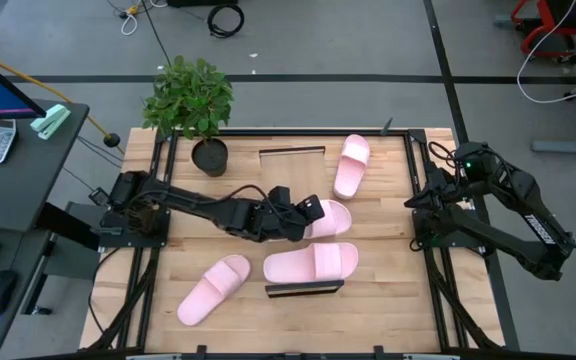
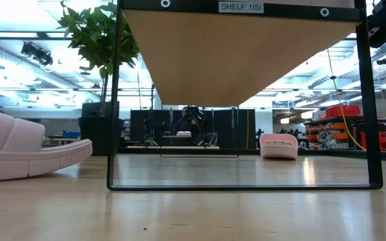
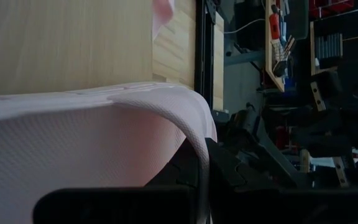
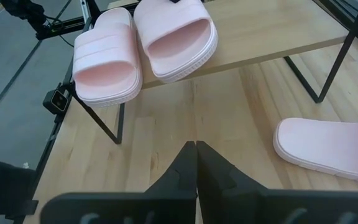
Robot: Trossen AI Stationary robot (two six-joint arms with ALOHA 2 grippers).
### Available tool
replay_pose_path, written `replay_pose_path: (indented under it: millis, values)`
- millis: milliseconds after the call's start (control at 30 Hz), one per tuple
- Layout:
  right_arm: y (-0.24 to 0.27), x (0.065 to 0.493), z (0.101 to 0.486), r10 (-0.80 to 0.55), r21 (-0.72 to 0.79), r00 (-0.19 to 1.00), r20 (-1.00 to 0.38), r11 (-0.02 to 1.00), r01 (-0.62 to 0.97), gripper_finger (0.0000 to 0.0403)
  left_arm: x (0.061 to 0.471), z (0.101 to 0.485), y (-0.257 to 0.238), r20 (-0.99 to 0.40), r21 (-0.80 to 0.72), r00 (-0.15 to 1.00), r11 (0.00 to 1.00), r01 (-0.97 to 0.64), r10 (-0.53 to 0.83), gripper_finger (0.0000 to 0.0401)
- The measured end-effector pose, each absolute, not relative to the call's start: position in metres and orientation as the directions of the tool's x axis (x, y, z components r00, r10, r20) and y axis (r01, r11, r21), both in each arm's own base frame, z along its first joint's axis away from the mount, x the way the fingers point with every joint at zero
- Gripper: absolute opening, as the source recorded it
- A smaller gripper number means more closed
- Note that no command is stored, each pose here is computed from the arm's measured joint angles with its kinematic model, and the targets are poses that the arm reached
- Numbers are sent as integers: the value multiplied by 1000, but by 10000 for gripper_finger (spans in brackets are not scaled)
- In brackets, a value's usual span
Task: Pick and place slides into the shelf
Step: Put the top left pink slipper on the shelf
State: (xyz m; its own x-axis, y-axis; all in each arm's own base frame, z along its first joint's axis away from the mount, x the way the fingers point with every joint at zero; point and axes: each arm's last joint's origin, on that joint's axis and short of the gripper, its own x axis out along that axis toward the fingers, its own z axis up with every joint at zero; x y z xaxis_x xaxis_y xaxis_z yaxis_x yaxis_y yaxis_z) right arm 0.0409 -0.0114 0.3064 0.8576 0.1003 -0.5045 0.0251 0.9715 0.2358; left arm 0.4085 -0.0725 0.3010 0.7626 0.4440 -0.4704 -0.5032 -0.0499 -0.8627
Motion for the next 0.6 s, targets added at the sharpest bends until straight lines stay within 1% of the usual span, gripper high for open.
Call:
replay_pose_path:
  millis: [600]
  values:
    - [-11, 41, 306, 101, 235, 857, -505, 972, 24, 0, 411, 299, -69, -472, -855, 767, -15, -518, 435, 12]
